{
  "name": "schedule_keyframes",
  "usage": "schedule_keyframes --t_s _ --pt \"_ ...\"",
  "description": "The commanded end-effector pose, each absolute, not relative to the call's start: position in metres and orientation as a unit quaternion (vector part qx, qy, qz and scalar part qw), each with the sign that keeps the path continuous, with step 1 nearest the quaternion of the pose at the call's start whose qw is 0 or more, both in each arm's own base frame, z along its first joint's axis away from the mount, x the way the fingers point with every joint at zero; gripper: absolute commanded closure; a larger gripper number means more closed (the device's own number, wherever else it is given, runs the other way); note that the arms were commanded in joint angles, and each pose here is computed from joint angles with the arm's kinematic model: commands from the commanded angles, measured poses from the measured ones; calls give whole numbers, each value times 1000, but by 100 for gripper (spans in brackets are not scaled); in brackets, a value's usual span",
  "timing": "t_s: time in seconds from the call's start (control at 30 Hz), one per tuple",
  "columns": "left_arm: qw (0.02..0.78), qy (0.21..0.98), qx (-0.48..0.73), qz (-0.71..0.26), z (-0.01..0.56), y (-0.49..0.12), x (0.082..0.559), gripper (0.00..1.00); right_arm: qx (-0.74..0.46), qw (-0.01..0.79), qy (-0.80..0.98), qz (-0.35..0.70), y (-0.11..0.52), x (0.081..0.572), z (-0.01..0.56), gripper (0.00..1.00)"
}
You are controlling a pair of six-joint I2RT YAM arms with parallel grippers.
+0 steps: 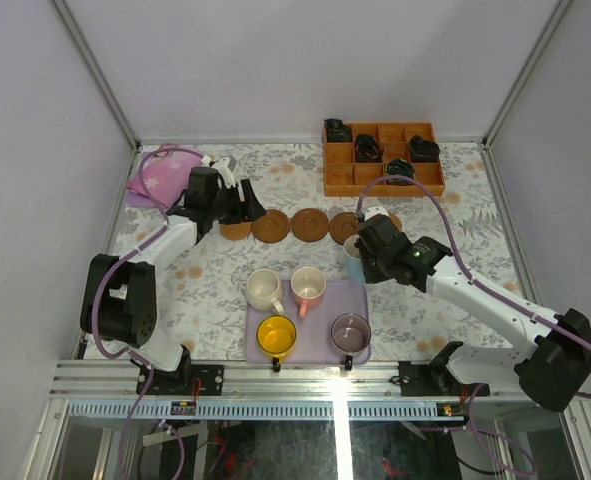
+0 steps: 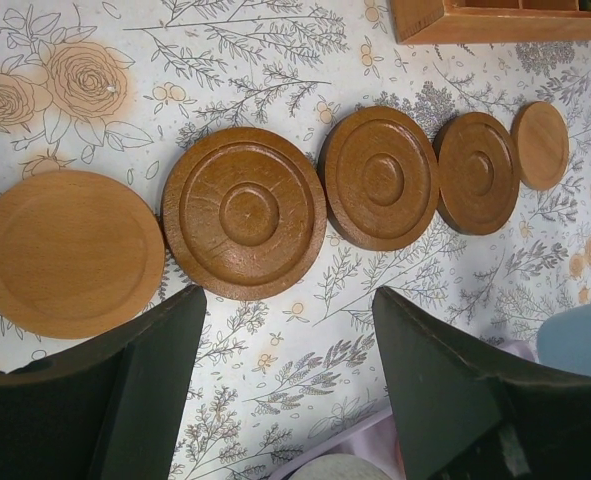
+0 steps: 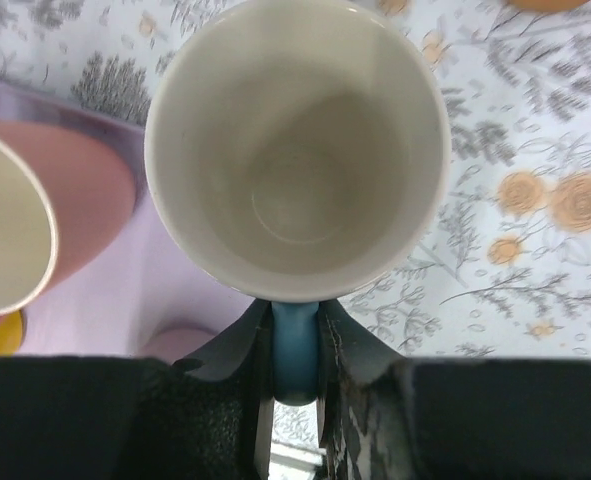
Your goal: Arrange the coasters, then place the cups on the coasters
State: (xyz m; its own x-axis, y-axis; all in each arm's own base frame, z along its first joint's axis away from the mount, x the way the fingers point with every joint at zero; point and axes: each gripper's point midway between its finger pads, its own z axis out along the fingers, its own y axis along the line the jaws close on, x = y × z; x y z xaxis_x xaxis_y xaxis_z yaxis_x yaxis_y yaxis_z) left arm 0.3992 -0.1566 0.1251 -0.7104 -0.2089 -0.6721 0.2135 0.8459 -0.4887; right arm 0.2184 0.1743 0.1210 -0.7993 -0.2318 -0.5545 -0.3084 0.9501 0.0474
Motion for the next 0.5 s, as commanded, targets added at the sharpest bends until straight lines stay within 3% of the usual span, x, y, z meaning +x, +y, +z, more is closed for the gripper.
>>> schedule_keyframes --t_s 0.0,0.23,0.47 --pt "413 869 13 -270 138 -156 408 32 -112 409 905 36 171 265 176 100" --pt "419 867 12 -270 140 -156 411 32 -89 501 860 -41 148 308 194 100" --pt "418 866 10 -274 140 -159 417 32 -25 552 834 -10 112 353 190 100"
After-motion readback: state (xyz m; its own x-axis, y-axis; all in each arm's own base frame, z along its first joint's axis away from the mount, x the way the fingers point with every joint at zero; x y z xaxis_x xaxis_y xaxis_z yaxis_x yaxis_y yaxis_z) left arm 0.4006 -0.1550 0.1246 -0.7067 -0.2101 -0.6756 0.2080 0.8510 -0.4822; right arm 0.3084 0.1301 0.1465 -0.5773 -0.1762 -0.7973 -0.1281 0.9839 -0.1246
